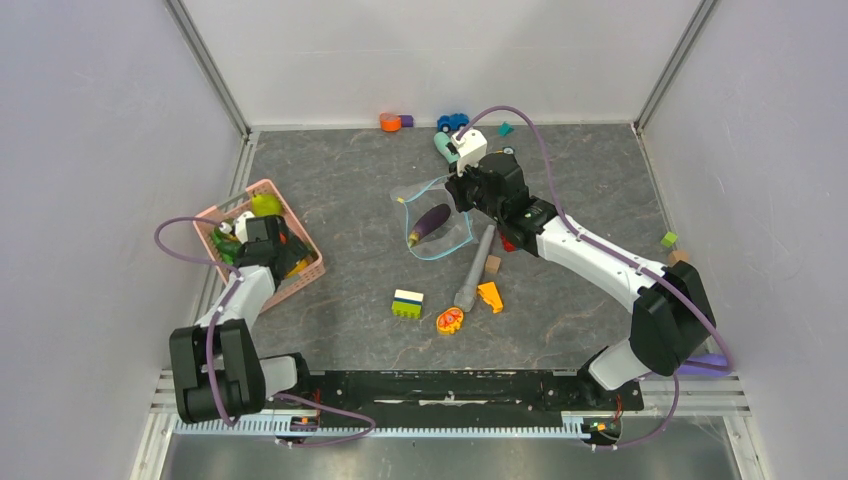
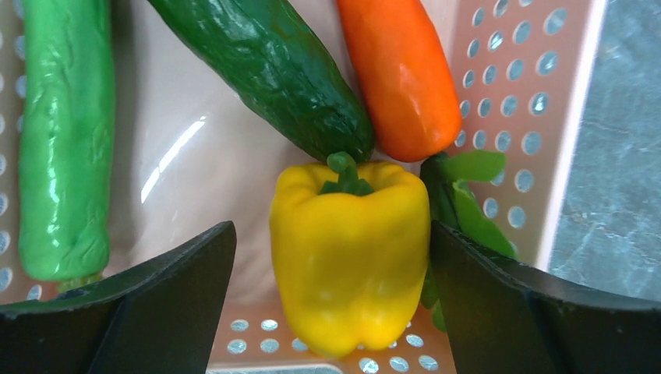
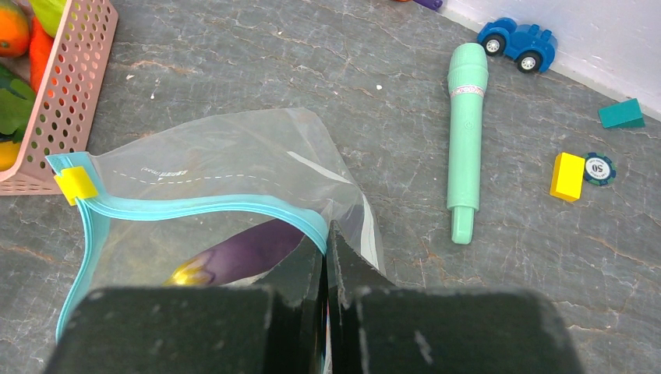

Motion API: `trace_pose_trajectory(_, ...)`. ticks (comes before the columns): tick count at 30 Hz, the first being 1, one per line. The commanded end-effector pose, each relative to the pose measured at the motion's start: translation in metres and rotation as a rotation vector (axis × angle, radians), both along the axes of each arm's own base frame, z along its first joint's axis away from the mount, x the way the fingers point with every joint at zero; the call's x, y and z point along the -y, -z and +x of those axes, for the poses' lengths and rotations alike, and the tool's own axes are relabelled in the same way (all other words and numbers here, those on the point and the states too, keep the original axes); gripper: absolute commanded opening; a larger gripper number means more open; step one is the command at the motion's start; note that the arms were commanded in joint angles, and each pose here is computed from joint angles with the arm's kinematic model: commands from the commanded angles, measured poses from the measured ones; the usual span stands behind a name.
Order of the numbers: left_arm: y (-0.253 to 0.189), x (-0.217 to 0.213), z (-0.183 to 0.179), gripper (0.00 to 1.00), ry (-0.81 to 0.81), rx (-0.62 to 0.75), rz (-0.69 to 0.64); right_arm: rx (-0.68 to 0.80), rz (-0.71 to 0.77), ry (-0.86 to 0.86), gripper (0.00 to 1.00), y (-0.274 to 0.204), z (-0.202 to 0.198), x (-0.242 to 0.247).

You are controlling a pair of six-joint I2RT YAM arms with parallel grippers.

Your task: Place the food in the zip-top bag and seal the zipper

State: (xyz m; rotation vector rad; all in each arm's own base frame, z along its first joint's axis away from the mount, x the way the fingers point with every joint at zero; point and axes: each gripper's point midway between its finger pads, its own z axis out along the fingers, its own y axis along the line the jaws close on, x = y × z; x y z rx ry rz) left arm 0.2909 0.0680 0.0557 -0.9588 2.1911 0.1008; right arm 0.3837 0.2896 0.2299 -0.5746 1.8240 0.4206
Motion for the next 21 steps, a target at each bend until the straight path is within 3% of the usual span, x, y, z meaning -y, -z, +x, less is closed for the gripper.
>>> trace_pose_trajectory(1, 0.0, -0.006, 0.006, 0.9, -0.028, -0.016, 0.001, 0.062, 0.036, -0.015, 0.04, -0.027, 0.002, -0.004)
trace_pose_trajectory(5, 0.0, -0.004, 0.007, 0.6, -0.021, -0.02, -0.01, 0.064, 0.037, -0.014, 0.04, -0.028, 0.001, -0.003)
trace_pose_trajectory(7, -0.005, -0.002, 0.007, 0.51, -0.014, -0.002, -0.011, 0.066, 0.036, -0.016, 0.04, -0.029, 0.001, -0.003)
trace_pose_trajectory(12, -0.051, -0.005, 0.009, 0.4, -0.062, 0.109, -0.011, 0.066, 0.039, -0.02, 0.04, -0.029, 0.001, -0.004)
trace_pose_trajectory(18, -0.133, -0.007, -0.002, 0.35, -0.148, 0.303, -0.025, 0.065, 0.046, -0.03, 0.04, -0.03, -0.001, -0.005)
trace_pose_trajectory(21, -0.17, 0.006, -0.006, 0.33, -0.114, 0.407, -0.077, 0.066, 0.048, -0.032, 0.04, -0.031, -0.002, -0.005)
